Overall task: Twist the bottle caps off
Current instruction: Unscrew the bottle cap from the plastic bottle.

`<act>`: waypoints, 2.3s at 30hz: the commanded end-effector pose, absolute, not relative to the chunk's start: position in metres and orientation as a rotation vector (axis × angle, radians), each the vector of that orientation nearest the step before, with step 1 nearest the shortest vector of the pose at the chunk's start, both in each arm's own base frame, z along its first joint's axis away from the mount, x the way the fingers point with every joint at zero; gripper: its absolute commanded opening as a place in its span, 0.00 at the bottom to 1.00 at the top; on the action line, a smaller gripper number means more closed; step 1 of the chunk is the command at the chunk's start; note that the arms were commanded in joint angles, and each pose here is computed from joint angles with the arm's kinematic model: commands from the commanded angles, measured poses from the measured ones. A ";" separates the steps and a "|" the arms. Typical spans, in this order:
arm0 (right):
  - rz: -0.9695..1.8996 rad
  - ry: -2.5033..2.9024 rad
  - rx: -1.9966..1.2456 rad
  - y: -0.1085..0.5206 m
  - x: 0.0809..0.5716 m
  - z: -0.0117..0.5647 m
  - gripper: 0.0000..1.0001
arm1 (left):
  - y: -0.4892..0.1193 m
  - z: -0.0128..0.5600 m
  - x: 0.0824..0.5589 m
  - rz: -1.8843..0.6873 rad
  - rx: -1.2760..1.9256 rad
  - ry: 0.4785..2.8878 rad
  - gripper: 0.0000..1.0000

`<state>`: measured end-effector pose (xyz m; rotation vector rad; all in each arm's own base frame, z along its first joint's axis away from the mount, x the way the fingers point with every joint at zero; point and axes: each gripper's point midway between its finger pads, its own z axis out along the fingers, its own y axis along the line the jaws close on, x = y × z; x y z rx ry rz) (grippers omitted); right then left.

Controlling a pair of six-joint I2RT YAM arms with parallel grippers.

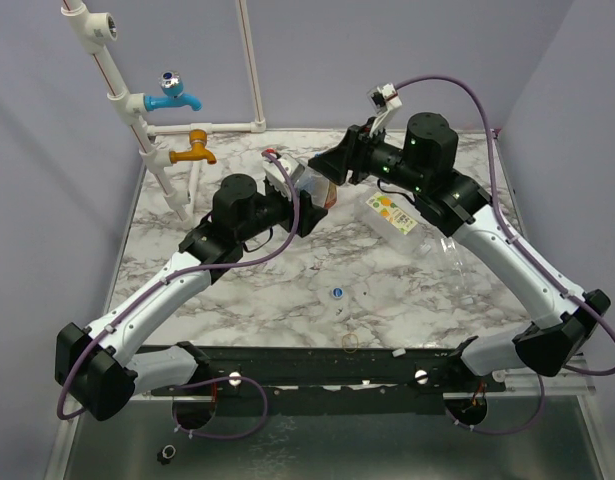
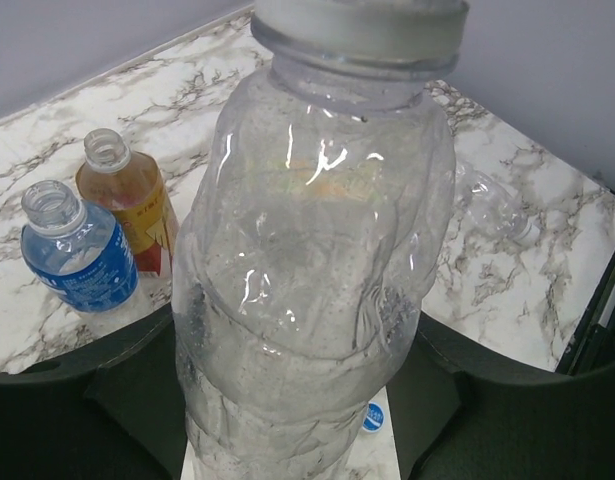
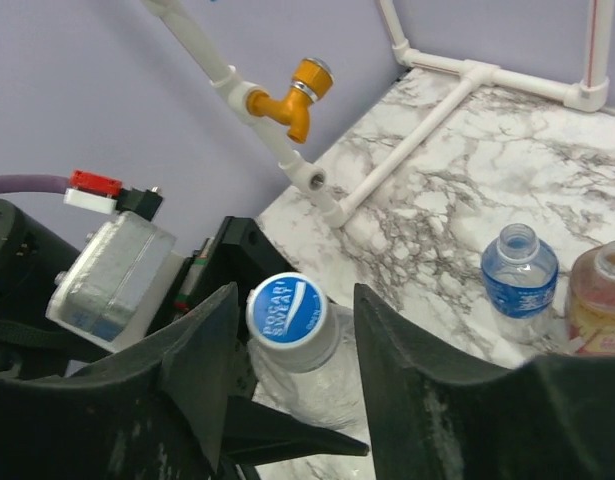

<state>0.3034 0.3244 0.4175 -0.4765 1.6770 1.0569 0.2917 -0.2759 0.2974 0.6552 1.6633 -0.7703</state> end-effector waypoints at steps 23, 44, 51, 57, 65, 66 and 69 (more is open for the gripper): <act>1.326 1.151 -1.007 0.305 0.163 0.491 0.13 | -0.311 0.361 0.163 -1.498 1.118 1.387 0.00; 1.003 1.577 -0.490 0.298 0.280 0.468 0.99 | -0.287 0.340 0.266 -0.876 0.813 1.472 0.00; 1.033 1.605 -0.501 0.311 0.287 0.461 0.81 | -0.278 0.334 0.276 -0.819 0.741 1.515 0.00; 1.053 1.592 -0.499 0.317 0.291 0.462 0.45 | -0.279 0.328 0.271 -0.840 0.746 1.532 0.00; 1.074 1.610 -0.555 0.323 0.287 0.454 0.20 | -0.280 0.328 0.268 -0.857 0.752 1.531 0.00; 1.075 1.607 -0.565 0.322 0.285 0.453 0.18 | -0.280 0.329 0.267 -0.861 0.753 1.529 0.00; 1.079 1.573 -0.619 0.321 0.276 0.456 0.13 | -0.283 0.330 0.261 -0.898 0.776 1.521 0.00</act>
